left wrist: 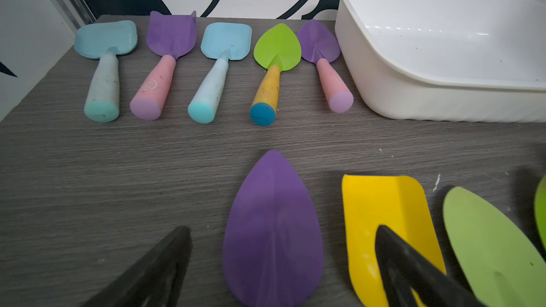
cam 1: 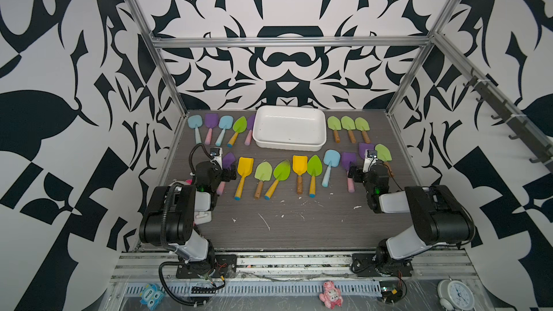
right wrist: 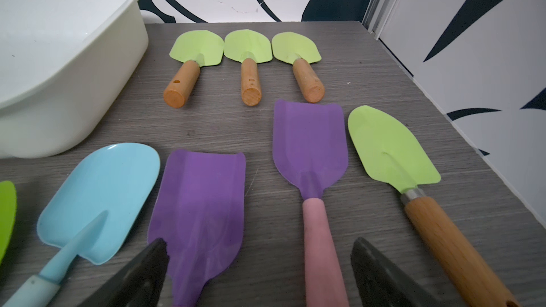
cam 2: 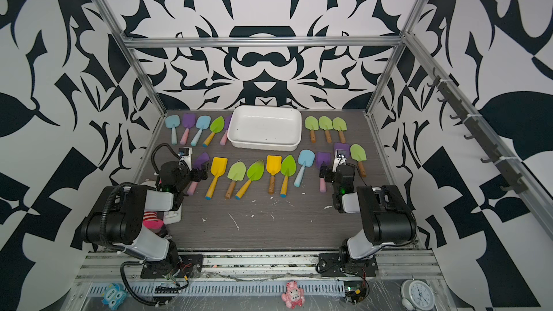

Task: Take the shovel out of the storage box
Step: Reset both arms

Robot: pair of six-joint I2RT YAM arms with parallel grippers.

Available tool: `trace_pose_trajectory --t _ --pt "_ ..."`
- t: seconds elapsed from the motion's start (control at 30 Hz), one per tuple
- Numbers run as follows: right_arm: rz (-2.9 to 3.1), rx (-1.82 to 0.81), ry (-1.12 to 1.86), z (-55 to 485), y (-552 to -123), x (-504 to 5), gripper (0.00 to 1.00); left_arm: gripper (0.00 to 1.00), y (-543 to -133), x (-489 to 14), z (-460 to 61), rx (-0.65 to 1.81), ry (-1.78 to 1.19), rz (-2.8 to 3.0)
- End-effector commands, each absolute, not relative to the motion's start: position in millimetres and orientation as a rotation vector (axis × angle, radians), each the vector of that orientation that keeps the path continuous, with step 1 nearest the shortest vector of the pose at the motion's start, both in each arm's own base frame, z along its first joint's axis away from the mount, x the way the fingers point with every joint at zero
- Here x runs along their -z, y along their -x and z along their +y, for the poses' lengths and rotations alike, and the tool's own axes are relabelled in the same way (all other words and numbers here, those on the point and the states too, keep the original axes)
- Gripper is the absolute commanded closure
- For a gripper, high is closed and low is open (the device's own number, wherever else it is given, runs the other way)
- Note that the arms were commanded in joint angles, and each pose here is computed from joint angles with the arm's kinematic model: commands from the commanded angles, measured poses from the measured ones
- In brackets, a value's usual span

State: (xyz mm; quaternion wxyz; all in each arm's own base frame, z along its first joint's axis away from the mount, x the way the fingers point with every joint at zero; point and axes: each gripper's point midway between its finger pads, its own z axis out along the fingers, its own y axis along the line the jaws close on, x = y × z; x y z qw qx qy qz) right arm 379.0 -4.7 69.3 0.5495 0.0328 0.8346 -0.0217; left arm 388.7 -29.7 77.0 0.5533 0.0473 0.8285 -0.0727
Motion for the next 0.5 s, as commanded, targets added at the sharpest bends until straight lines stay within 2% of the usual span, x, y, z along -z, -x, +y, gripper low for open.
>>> trace_pose_trajectory --t 0.0,0.47 --pt "1.951 0.038 -0.053 0.4 -386.5 -78.5 0.01 0.01 -394.4 -86.7 -27.3 0.158 -0.097 1.932" --pt "1.948 0.037 -0.050 1.0 -386.7 -79.2 0.01 0.01 -394.3 -86.0 -27.6 0.160 -0.097 1.935"
